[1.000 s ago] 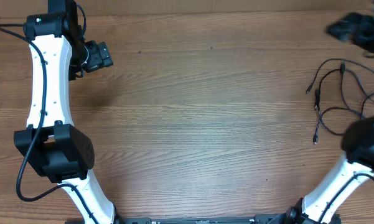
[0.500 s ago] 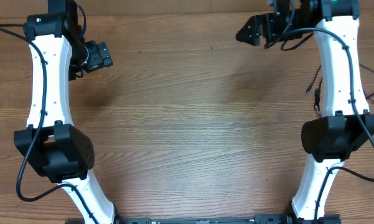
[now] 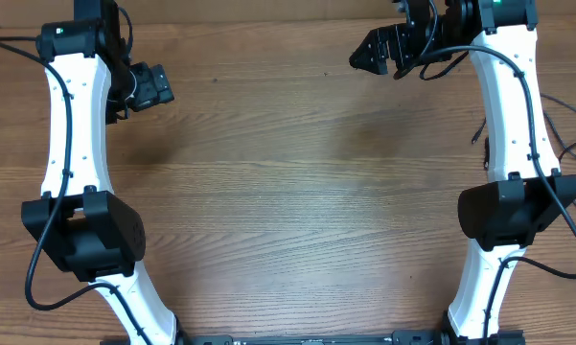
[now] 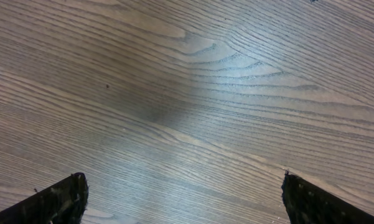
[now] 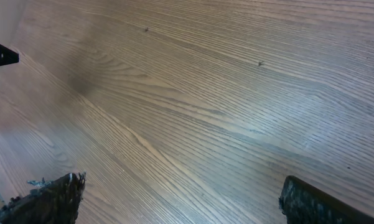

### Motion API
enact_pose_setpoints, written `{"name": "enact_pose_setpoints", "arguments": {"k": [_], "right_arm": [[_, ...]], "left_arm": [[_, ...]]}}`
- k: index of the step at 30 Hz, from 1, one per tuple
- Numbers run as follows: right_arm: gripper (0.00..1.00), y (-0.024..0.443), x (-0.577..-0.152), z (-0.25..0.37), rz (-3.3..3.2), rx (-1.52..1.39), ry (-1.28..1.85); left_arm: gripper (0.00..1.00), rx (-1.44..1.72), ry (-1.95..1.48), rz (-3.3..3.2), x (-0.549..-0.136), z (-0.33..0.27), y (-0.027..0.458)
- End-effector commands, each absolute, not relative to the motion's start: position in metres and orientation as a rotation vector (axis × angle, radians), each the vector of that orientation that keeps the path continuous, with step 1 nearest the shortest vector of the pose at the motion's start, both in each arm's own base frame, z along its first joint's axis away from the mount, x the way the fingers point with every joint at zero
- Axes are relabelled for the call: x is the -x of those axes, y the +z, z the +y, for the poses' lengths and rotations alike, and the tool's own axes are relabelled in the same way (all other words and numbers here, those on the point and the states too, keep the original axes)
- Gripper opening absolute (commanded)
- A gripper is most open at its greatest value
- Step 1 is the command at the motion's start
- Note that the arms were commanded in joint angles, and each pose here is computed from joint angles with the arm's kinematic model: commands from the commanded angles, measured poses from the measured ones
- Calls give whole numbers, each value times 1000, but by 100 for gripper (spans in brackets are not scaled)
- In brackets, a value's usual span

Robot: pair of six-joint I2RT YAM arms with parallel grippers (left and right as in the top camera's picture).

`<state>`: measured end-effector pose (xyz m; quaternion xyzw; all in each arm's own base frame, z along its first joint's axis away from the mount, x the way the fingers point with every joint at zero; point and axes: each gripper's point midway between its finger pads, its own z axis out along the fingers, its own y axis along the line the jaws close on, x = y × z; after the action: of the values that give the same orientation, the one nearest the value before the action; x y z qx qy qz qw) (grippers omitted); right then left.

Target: Untangle cables

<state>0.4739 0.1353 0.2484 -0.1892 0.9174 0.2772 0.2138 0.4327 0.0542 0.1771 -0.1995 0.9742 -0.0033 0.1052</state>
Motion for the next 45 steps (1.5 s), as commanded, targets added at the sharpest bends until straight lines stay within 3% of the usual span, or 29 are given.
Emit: {"name": "enact_pose_setpoints", "arguments": {"k": [1, 15, 22, 30, 35, 45], "right_arm": [[100, 254, -472, 136, 2524, 543, 777], [100, 254, -472, 136, 2524, 543, 777], [100, 254, -472, 136, 2524, 543, 776], [100, 254, -472, 136, 2523, 543, 776], [100, 254, -472, 136, 2524, 543, 776], [100, 254, -472, 136, 2524, 543, 776]], "left_arm": [[100, 595, -26, 2828, -433, 54, 193], [100, 599, -44, 2837, -429, 51, 194], [100, 569, -108, 2618, -446, 42, 247], [100, 236, -190, 2230, -455, -21, 336], [100, 101, -275, 2006, -435, -64, 358], [99, -176, -241, 1660, -376, -96, 346]]}}
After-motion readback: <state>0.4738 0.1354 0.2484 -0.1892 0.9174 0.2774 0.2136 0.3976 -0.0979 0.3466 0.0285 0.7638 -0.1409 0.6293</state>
